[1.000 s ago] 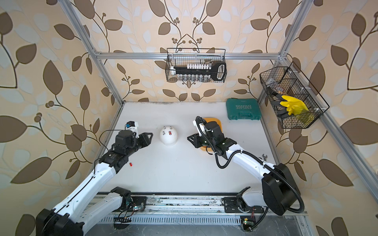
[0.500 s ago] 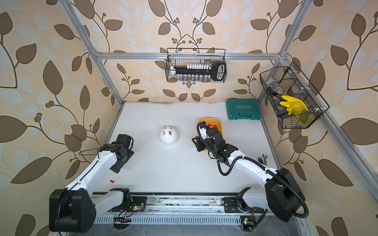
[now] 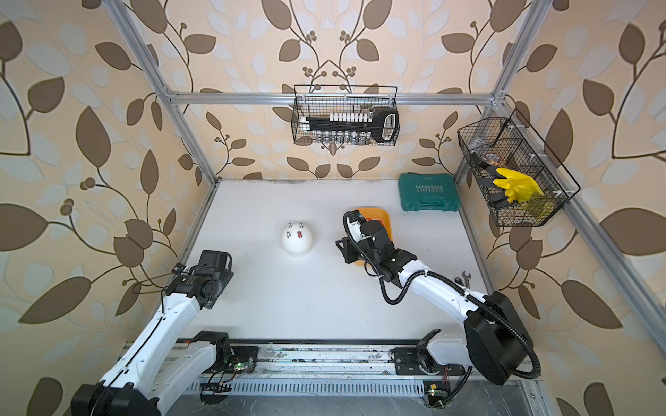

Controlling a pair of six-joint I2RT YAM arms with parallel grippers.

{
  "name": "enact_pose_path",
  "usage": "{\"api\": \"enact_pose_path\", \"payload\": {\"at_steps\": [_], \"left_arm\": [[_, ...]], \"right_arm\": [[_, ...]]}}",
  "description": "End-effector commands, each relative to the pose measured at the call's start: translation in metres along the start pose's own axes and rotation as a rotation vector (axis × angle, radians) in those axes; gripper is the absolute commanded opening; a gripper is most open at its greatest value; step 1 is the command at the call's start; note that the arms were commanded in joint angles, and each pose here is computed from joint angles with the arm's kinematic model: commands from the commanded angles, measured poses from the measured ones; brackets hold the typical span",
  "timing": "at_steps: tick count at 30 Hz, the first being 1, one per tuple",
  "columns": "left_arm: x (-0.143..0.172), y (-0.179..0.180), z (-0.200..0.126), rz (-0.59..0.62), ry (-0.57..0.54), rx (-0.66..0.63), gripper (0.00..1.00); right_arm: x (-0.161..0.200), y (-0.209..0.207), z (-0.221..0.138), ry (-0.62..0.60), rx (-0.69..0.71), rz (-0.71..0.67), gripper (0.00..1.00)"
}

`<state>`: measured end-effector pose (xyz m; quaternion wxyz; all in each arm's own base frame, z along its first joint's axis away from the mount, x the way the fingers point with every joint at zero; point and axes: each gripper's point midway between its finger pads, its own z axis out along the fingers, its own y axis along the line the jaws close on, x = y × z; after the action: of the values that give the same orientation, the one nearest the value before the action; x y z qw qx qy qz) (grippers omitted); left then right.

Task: Cover the protruding screws with screw protection sleeves
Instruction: Pick up the screw protection sleeve from the storage box.

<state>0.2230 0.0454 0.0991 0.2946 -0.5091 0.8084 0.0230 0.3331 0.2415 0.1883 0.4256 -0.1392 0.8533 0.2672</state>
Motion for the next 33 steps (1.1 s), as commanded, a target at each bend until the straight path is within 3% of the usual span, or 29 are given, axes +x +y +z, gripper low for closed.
{"api": "enact_pose_path", "payload": {"at_steps": [1,5,8,13,15,20,23,28,33], "left_arm": [[-0.004,-0.118,-0.038,0.255,-0.032,0.362,0.75],[0.044,-0.215,-0.099,0.624,-0.072,0.629,0.74],[0.088,-0.255,-0.123,0.790,-0.008,0.813,0.73],[0.138,-0.288,-0.165,0.960,0.049,1.104,0.69],[0.148,-0.295,-0.176,1.000,0.067,1.159,0.68],[0.169,-0.299,-0.181,1.056,0.126,1.219,0.67],[0.173,-0.299,-0.180,1.080,0.128,1.223,0.67],[0.181,-0.300,-0.171,1.107,0.143,1.213,0.68],[0.186,-0.297,-0.165,1.111,0.164,1.202,0.68]], "right_arm": [[-0.036,-0.022,-0.014,-0.051,0.089,0.081,0.29],[-0.050,-0.054,-0.018,0.051,0.174,0.195,0.27],[-0.044,-0.069,-0.009,0.185,0.232,0.205,0.23],[-0.039,-0.106,0.010,0.314,0.381,0.199,0.16],[-0.036,-0.126,0.020,0.356,0.418,0.210,0.15],[-0.024,-0.183,0.049,0.439,0.484,0.267,0.13],[-0.024,-0.198,0.070,0.443,0.491,0.204,0.13],[-0.022,-0.201,0.108,0.462,0.341,0.116,0.13],[-0.015,-0.206,0.128,0.506,0.286,0.069,0.14]]}}
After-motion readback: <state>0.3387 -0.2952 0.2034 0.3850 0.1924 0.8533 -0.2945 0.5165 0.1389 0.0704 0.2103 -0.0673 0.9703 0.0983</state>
